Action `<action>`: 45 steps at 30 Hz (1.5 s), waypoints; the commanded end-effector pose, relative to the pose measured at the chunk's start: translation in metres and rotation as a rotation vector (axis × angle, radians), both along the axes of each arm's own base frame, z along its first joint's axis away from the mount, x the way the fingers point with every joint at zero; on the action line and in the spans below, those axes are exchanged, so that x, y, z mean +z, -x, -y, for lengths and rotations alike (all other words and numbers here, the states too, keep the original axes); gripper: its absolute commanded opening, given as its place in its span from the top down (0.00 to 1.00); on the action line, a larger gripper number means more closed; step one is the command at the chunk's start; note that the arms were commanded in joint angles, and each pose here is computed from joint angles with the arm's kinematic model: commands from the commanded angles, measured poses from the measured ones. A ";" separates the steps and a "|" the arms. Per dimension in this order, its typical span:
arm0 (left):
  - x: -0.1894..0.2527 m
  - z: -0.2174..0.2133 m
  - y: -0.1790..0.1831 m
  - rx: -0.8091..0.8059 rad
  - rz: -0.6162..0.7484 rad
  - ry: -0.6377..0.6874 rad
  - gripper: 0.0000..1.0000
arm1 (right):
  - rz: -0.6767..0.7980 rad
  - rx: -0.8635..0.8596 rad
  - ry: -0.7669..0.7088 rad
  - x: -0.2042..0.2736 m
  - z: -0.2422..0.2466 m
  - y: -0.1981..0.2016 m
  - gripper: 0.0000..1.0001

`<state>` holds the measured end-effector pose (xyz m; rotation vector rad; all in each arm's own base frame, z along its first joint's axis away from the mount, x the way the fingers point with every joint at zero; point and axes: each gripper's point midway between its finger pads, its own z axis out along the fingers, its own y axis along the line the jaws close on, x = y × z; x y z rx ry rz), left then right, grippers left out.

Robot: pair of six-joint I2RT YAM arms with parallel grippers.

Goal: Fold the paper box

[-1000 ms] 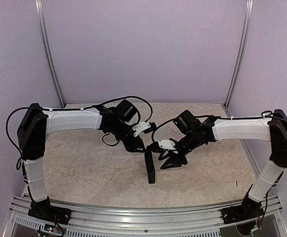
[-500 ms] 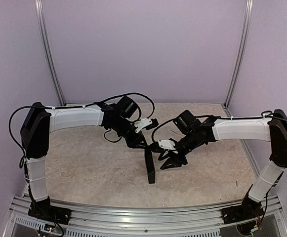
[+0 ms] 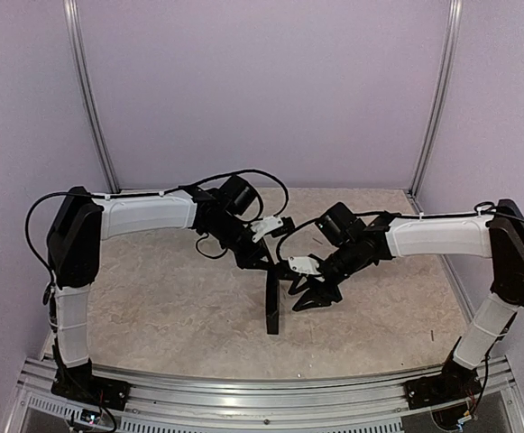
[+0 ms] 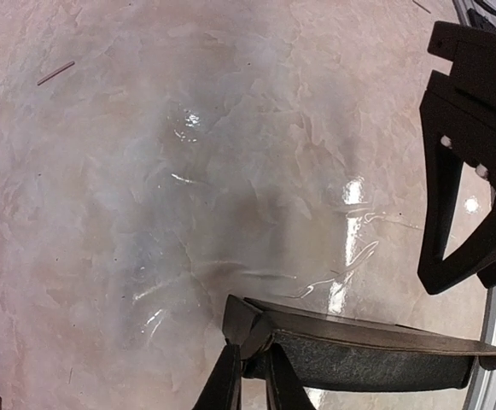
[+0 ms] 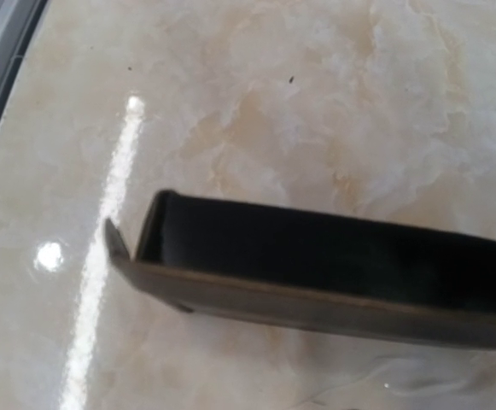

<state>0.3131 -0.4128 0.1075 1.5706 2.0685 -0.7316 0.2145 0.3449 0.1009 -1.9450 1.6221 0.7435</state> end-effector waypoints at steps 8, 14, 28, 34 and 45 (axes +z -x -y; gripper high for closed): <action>-0.009 0.005 0.010 -0.045 -0.004 -0.023 0.79 | -0.026 0.015 0.009 -0.001 -0.002 0.006 0.56; 0.002 -0.012 -0.001 0.108 0.084 0.008 0.79 | 0.016 -0.040 -0.002 0.009 -0.006 -0.008 0.59; 0.032 -0.056 0.043 0.468 -0.047 0.252 0.70 | -0.086 -0.169 0.030 0.017 -0.019 -0.025 0.52; -0.008 -0.052 0.058 0.502 -0.092 0.170 0.73 | -0.030 -0.202 0.080 0.012 -0.011 -0.035 0.53; -0.039 -0.014 0.091 0.415 -0.146 0.159 0.74 | -0.015 -0.240 0.140 -0.011 -0.014 -0.052 0.61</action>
